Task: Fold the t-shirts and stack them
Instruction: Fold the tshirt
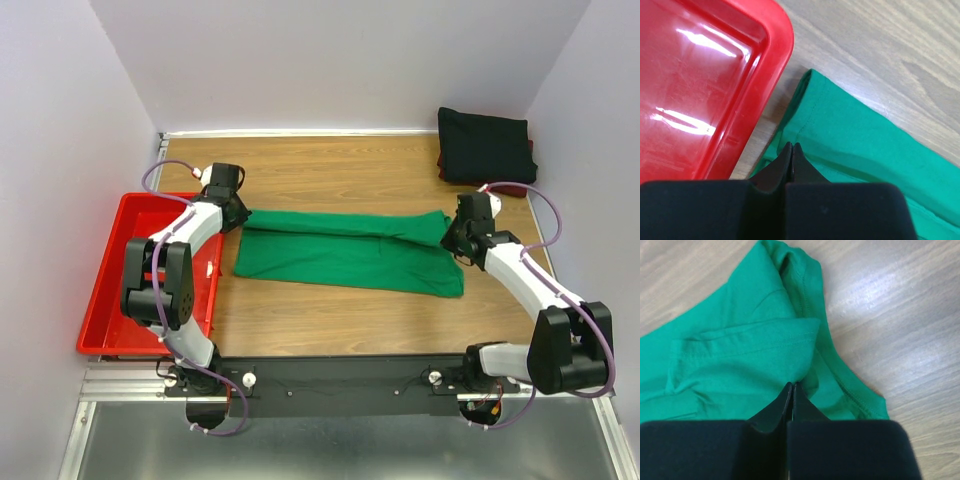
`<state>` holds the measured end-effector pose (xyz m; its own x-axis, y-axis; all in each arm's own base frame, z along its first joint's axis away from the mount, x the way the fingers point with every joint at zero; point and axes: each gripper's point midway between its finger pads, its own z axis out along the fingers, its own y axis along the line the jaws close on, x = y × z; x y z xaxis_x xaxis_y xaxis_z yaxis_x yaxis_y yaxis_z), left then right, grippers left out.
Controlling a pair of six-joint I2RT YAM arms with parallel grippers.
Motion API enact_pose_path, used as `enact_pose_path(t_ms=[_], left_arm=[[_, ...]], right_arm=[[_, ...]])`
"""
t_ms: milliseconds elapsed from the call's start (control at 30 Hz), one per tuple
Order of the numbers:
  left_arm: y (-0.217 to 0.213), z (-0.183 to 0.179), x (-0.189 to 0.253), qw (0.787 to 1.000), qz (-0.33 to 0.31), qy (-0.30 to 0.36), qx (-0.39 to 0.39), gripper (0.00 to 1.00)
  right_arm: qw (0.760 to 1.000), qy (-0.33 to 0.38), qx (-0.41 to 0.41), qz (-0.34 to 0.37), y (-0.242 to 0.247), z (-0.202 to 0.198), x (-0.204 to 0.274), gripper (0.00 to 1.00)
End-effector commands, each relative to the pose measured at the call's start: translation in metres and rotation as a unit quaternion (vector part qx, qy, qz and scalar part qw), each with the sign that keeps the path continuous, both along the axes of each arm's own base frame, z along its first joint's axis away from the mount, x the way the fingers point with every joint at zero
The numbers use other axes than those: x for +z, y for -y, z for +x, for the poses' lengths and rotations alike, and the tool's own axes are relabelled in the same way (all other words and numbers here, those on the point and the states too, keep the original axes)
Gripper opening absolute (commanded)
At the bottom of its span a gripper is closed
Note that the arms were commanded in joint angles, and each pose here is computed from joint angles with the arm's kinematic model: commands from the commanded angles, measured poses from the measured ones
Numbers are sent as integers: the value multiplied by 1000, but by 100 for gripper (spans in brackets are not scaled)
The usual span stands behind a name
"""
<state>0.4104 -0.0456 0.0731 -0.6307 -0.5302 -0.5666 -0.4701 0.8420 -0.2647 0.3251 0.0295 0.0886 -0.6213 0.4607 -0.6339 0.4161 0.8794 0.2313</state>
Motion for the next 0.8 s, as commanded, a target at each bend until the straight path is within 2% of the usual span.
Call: enact_pose_path(t_ms=[0,33,67,100,133,200,400,600,700,767], left_arm=[[3,-4,5,1000,-19,13,-5,0],[6,-3,6,999,-25,20,-12,4],[7,-3,7,999,-27,23,-15,12],[7,-7,11,999,-30,29,-16,20],[8,-8,13,999,-31,35,-17,35],[8,-7,26,998,-31,54,-23,45],[14,3,57,994,-30,90,-53,45],[53,17,82,982,-26,93,-159,39],[59,22,96,977,-9,101,-188,39],[64,22,100,973,-2,104,-207,39]], right_arm=[[1000,-24,-8,1,1,-15,-14,11],[1000,-24,-7,1,1,-16,-14,18],[1000,-24,-7,1,1,-16,-14,26],[1000,-23,-8,2,1,-17,-14,43],[1000,-22,-5,2,1,-18,-13,51],[1000,-14,3,7,-2,-18,-8,65],[1000,9,28,4,-7,-3,11,66],[998,20,59,15,-27,33,20,62],[997,30,74,-7,-44,52,27,62],[996,9,89,-26,-58,59,10,62]])
